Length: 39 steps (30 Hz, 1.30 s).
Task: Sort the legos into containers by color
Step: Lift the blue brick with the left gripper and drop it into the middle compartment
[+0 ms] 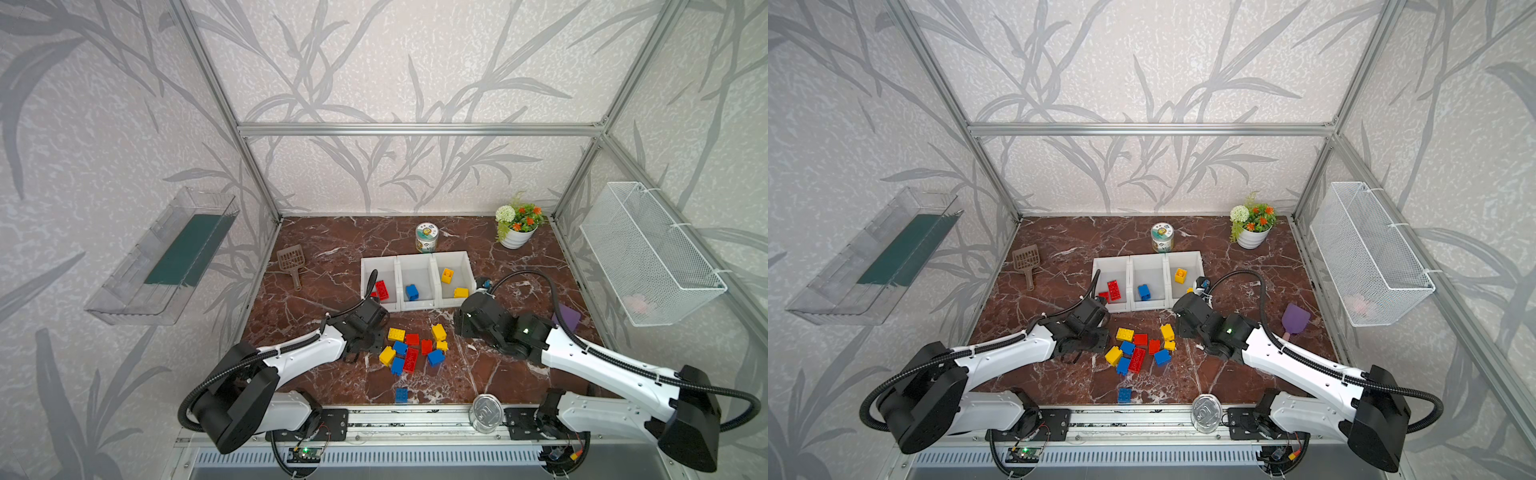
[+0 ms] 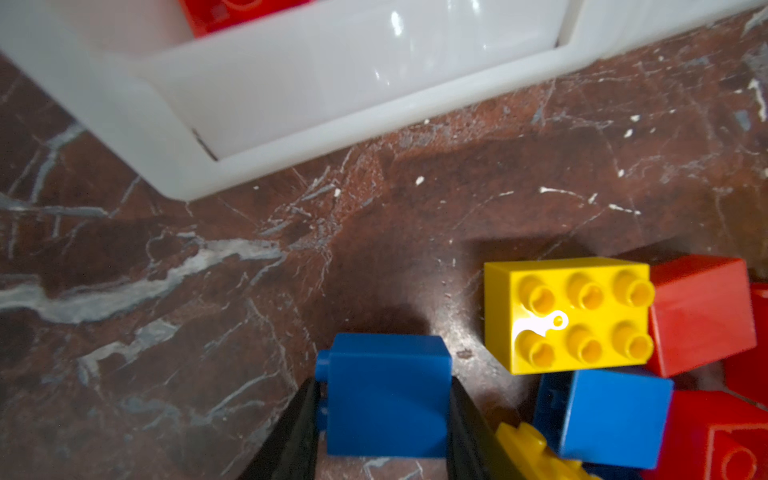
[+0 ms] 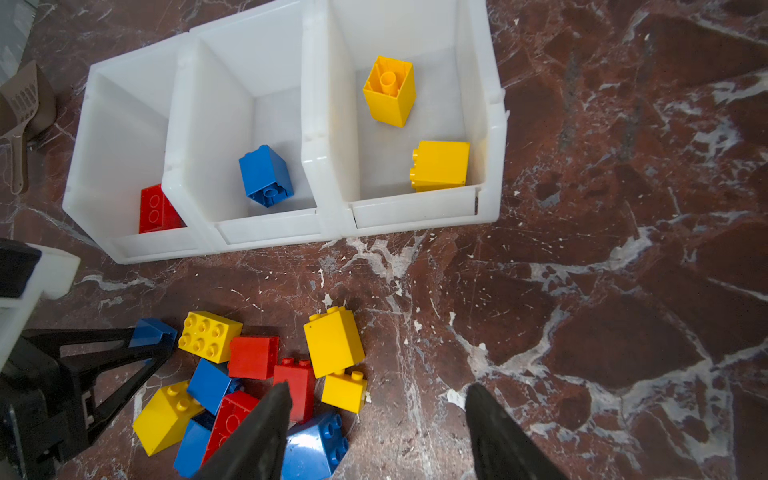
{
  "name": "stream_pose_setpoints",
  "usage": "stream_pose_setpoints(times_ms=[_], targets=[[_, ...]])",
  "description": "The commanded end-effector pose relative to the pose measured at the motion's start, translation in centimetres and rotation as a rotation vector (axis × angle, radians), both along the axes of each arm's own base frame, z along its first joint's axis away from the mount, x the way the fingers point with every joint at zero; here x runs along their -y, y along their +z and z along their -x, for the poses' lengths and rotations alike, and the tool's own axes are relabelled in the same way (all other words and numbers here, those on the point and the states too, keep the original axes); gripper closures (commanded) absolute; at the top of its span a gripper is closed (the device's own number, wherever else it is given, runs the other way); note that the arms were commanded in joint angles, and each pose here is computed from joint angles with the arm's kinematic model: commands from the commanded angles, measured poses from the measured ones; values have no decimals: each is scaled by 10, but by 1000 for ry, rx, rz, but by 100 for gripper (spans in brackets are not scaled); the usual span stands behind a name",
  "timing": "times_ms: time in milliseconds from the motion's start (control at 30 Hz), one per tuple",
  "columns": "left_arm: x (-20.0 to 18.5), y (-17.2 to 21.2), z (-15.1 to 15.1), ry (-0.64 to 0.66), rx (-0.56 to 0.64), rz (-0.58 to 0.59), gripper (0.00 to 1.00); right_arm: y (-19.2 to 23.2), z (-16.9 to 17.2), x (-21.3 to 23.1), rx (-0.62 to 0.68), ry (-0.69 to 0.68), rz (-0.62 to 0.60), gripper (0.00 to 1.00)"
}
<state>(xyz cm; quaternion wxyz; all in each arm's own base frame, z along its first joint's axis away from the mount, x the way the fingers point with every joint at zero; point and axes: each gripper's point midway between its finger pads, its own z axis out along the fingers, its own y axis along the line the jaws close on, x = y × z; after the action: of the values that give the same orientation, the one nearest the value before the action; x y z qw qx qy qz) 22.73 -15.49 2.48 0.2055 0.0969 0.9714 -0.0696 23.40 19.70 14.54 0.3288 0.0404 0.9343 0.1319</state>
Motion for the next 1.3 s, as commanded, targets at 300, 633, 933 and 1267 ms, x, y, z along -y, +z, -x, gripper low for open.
stream_pose_setpoints(times_ms=[300,633,933,1267], targets=[[43,82,-37,-82,165,113,66,12,3,20,39,-35,36,33],[119,106,-98,-206,190,137,65,13,13,49,69,-67,56,32],[150,82,-130,-194,143,118,60,-5,18,50,21,-43,46,32],[150,78,-135,-199,140,88,40,-17,0,41,-23,-37,36,32]])
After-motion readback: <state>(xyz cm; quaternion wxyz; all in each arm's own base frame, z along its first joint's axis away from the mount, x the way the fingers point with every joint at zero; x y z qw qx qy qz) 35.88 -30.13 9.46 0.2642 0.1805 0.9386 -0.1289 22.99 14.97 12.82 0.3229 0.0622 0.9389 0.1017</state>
